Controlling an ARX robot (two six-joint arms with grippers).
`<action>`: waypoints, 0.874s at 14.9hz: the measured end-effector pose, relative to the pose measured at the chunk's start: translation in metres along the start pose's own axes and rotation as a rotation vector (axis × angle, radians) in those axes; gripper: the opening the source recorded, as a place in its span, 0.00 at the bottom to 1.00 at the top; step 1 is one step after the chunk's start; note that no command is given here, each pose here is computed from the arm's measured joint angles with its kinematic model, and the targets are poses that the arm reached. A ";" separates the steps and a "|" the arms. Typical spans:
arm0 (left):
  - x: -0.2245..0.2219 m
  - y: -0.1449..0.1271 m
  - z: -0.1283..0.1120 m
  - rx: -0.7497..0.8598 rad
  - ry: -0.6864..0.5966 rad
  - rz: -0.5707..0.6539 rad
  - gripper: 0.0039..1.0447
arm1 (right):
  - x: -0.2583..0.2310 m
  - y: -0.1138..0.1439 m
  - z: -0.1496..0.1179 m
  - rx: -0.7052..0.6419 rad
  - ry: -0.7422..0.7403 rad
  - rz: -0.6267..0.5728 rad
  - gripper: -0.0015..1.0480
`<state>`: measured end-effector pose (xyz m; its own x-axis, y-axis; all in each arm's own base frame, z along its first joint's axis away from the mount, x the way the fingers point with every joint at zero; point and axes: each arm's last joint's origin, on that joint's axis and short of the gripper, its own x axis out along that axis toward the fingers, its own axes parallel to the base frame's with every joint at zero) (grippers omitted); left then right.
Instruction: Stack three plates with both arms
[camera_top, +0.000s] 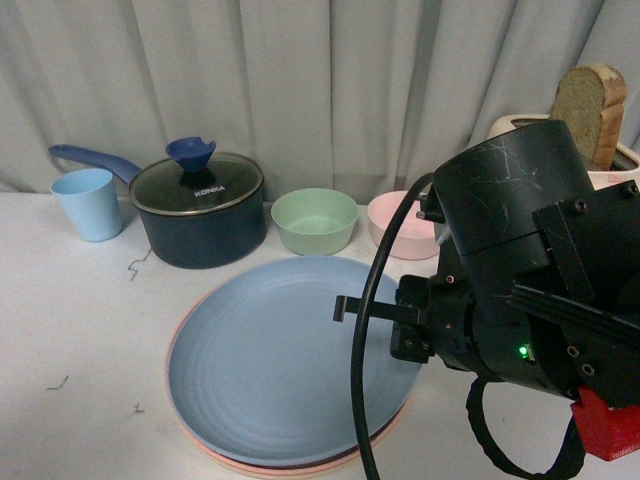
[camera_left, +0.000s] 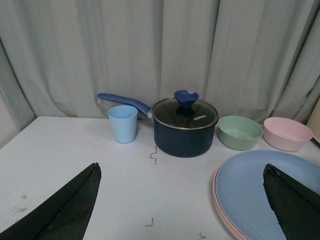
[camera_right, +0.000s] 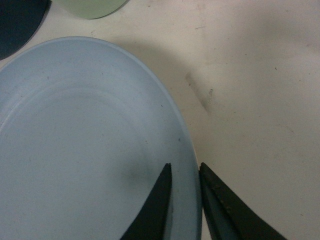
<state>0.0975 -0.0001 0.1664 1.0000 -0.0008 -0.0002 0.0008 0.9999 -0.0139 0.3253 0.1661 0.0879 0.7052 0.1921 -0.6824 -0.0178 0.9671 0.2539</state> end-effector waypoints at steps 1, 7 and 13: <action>0.000 0.000 0.000 0.000 0.000 0.000 0.94 | 0.000 0.000 0.000 0.001 0.006 0.017 0.26; 0.000 0.000 0.000 0.000 0.000 0.000 0.94 | -0.059 -0.039 0.036 0.126 -0.092 0.138 0.90; 0.000 0.000 0.000 0.000 0.000 0.000 0.94 | -0.178 -0.107 0.055 -0.033 -0.733 -0.050 0.62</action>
<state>0.0975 -0.0001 0.1664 1.0000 -0.0004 -0.0006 0.0004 0.9999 -0.0139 0.2410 0.0194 0.2199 0.9985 -0.0017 -0.0556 0.0131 0.9785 0.2057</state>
